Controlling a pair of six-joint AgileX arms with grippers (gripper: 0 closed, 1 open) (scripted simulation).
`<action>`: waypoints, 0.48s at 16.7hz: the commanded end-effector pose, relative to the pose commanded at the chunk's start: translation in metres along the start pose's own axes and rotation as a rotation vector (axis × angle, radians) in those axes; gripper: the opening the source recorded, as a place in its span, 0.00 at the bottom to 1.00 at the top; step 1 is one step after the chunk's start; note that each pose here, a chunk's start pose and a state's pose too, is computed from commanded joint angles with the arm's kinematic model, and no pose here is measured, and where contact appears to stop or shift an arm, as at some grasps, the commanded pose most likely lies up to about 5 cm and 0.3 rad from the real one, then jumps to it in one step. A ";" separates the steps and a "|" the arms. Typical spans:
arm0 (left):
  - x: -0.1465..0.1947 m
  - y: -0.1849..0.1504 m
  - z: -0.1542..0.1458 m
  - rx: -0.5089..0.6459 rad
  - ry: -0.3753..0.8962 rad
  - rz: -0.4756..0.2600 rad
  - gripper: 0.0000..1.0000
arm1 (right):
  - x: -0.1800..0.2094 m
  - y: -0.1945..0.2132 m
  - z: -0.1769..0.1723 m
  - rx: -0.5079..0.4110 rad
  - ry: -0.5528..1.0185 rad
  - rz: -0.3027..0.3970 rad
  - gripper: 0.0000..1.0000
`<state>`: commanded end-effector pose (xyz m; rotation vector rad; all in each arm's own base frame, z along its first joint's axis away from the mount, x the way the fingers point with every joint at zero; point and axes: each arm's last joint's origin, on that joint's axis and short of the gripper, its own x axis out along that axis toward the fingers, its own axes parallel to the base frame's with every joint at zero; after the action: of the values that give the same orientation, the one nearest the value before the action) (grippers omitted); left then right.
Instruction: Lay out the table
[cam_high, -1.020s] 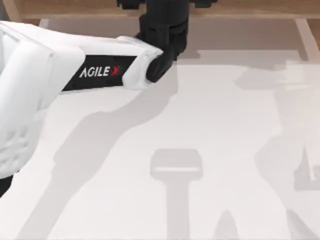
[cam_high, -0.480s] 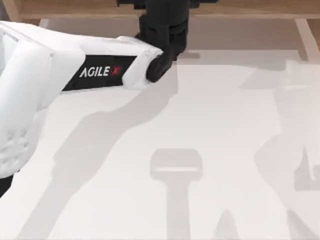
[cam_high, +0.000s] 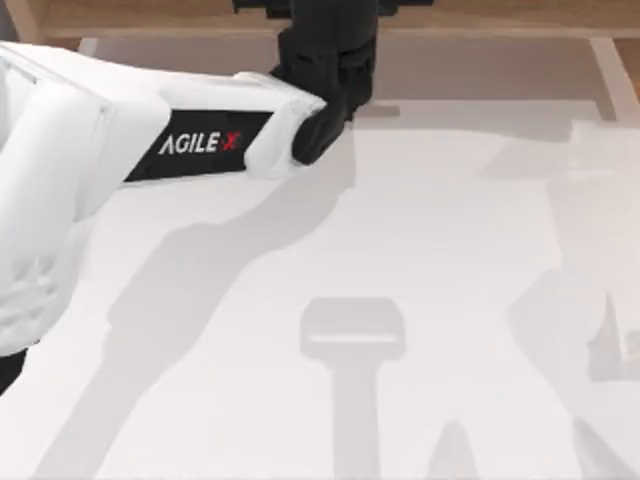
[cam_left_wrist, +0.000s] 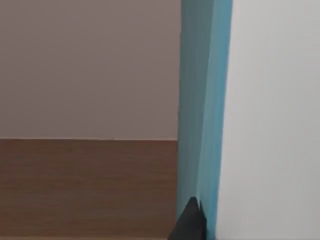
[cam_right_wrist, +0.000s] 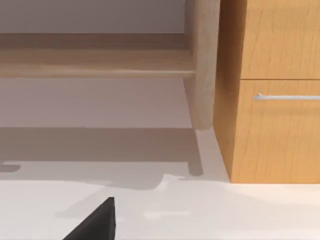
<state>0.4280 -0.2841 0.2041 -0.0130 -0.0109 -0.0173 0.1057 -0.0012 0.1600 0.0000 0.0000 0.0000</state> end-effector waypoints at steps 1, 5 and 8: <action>0.000 0.000 0.000 0.000 0.000 0.000 0.00 | 0.000 0.000 0.000 0.000 0.000 0.000 1.00; -0.011 -0.003 0.006 -0.002 -0.004 -0.010 0.00 | 0.000 0.000 0.000 0.000 0.000 0.000 1.00; -0.027 -0.002 0.009 0.005 0.005 -0.006 0.00 | 0.000 0.000 0.000 0.000 0.000 0.000 1.00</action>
<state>0.4007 -0.2850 0.2128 -0.0078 -0.0056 -0.0234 0.1057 -0.0012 0.1600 0.0000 0.0000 0.0000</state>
